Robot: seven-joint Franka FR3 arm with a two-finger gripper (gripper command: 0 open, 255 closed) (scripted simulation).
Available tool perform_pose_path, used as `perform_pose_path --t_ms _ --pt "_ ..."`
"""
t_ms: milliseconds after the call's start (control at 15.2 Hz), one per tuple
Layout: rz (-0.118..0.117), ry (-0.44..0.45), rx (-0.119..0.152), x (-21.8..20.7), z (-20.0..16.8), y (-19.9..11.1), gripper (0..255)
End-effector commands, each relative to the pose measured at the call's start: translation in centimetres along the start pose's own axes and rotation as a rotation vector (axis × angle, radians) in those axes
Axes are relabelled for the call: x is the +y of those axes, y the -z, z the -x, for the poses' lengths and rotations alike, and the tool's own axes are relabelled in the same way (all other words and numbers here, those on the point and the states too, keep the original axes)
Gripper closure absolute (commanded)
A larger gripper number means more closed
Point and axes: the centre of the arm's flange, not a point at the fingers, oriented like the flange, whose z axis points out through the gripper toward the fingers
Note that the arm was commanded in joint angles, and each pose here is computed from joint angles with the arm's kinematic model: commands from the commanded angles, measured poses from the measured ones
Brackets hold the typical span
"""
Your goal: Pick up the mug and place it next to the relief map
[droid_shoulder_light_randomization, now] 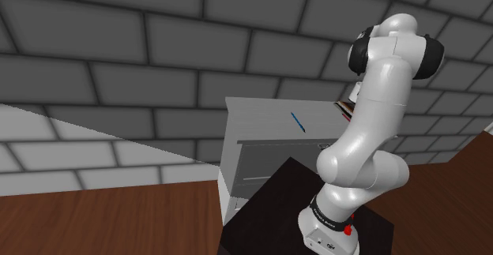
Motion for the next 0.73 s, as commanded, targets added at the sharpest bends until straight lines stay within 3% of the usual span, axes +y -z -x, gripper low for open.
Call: perform_pose_path --t_ms 0,660 --pt "0.001 0.0 0.0 0.0 0.0 -1.1 255" --pt "0.001 0.0 0.0 -0.3 -0.1 -6.4 255"
